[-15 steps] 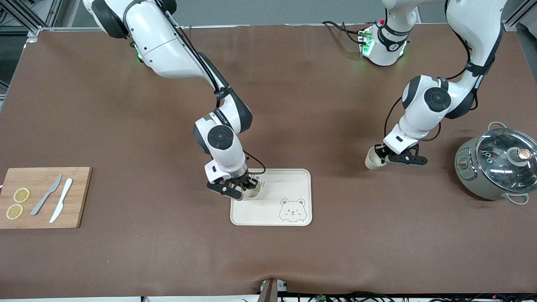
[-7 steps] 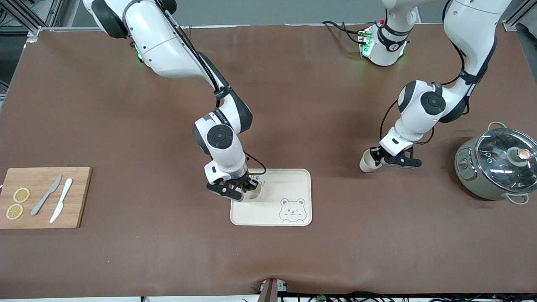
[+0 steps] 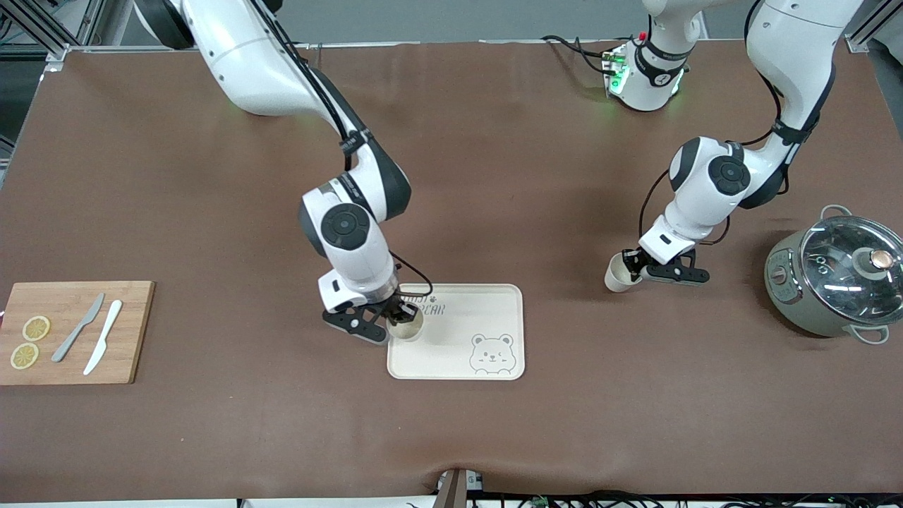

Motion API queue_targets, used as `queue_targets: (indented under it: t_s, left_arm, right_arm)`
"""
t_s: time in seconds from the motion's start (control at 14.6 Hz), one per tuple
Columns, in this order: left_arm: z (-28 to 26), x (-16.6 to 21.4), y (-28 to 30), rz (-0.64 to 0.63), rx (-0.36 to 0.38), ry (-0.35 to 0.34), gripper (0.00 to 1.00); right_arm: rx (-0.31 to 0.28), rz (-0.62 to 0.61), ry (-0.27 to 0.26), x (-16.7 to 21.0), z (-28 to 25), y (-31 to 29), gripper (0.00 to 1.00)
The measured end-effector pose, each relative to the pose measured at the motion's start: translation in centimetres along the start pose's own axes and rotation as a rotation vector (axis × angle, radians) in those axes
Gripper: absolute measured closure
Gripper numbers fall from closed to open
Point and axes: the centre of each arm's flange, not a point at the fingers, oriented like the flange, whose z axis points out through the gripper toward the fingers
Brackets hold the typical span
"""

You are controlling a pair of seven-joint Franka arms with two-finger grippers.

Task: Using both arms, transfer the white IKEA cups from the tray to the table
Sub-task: 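Lift the cup with the right gripper while the left gripper releases its cup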

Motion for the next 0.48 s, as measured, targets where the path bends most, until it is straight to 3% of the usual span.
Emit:
queue_targets:
  t_s: [0.48]
  left_arm:
    - [-0.1, 0.2, -0.4, -0.003, 0.003, 0.004, 0.18]
  right_arm:
    - [-0.018, -0.096, -0.107, 5.3, -8.9, 9.3, 0.96]
